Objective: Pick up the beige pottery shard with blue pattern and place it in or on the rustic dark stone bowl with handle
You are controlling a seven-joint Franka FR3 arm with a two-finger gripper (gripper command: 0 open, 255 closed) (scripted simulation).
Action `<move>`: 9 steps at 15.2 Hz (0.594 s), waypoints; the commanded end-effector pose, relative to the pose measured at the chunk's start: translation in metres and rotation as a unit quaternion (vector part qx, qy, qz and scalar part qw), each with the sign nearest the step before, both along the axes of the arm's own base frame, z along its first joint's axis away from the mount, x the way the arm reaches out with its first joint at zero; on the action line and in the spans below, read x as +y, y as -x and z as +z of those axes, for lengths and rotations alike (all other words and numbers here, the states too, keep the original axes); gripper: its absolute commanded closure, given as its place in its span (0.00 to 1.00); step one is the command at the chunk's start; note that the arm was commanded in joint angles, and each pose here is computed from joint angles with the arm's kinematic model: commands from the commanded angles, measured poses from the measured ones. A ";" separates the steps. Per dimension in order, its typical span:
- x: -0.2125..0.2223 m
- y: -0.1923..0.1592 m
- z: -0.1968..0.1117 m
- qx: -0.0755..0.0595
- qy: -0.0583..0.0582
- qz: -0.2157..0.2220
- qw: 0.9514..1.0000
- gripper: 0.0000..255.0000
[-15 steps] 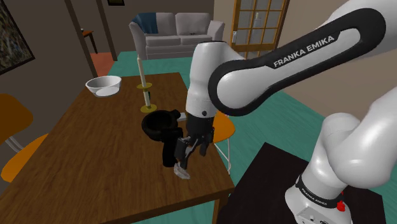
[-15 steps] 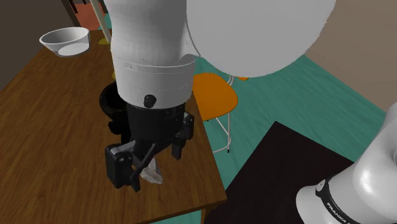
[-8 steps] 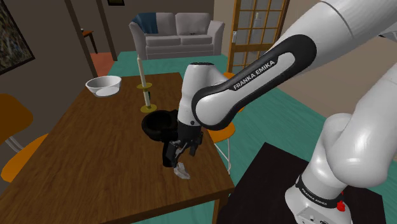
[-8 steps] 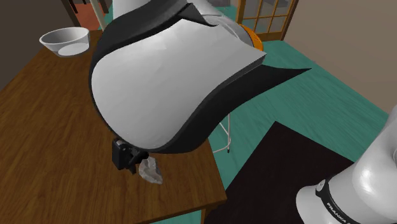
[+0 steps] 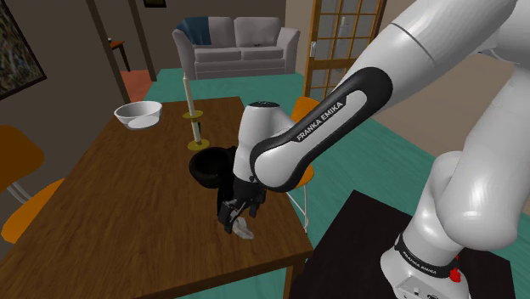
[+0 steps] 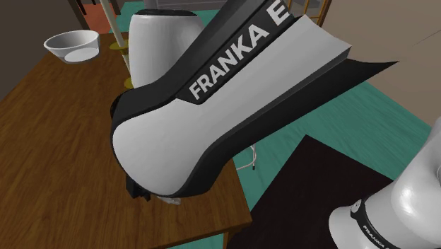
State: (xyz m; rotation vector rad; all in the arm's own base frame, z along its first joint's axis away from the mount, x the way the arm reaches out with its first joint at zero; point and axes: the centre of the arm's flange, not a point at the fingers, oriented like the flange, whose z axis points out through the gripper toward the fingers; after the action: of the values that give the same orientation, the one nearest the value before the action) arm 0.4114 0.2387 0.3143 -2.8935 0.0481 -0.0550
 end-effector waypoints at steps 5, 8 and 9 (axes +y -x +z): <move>0.001 0.000 -0.003 0.000 0.000 0.000 1.000 0.00; 0.001 0.000 -0.003 0.000 0.000 0.000 1.000 1.00; 0.001 0.000 -0.003 0.000 0.000 0.000 1.000 1.00</move>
State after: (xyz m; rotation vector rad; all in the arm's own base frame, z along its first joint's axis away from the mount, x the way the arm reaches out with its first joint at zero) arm 0.4126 0.2372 0.3124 -2.8934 0.0546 -0.0598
